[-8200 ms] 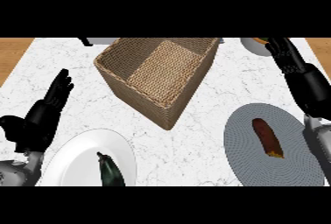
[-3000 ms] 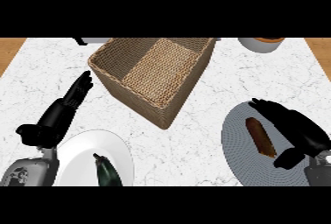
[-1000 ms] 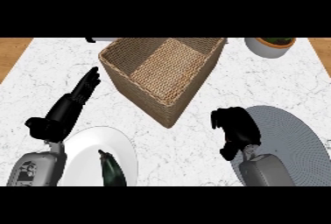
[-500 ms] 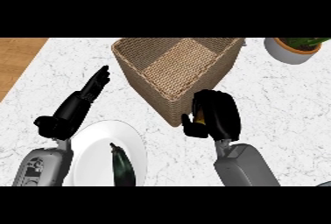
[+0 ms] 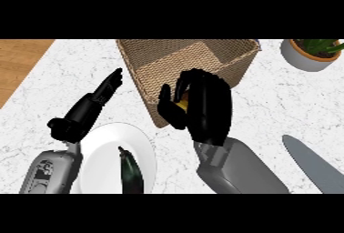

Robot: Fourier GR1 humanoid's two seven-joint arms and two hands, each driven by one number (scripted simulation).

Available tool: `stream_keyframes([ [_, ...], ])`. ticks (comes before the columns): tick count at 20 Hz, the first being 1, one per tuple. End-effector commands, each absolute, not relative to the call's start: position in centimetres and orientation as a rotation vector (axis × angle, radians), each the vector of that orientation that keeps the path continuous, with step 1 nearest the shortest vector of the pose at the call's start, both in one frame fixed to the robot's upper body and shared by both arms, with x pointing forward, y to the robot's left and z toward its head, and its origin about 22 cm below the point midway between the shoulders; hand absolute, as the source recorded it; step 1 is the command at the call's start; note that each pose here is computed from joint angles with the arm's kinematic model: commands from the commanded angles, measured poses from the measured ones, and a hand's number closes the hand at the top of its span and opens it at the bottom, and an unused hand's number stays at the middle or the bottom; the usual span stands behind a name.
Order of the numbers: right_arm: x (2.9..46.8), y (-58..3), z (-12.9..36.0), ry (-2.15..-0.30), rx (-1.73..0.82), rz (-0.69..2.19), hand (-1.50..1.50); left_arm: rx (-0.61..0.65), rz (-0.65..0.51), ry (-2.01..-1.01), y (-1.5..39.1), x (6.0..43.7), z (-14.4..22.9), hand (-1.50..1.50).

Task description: Pick the sweet potato from the placemat and place it in the basket

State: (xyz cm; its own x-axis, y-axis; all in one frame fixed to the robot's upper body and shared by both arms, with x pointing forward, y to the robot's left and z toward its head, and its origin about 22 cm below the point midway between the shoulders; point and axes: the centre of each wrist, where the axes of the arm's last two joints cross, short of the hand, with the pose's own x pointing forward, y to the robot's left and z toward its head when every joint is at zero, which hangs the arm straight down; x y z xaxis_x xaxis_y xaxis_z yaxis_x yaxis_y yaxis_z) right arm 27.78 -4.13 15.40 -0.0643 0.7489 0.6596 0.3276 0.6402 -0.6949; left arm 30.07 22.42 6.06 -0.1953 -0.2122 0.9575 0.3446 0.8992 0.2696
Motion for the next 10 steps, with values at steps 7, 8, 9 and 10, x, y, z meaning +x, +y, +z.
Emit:
stream_keyframes([
  [7, 29.4, 0.9, 20.6, -1.595, -1.050, 0.252, 1.50, -0.090, -0.514, -1.698, 21.9, 30.6, 6.3, 0.00],
  [8, 29.7, 1.2, 21.1, -1.587, -1.069, 0.239, 1.50, -0.078, -0.511, -1.699, 21.8, 30.6, 6.2, 0.00],
  [9, 30.2, 1.3, 21.3, -1.573, -1.087, 0.226, 1.50, -0.089, -0.506, -1.691, 21.9, 30.5, 5.9, 0.00],
  [10, 30.3, 1.6, 21.5, -1.577, -1.085, 0.204, 1.50, -0.077, -0.511, -1.695, 22.9, 30.7, 6.2, 0.00],
])
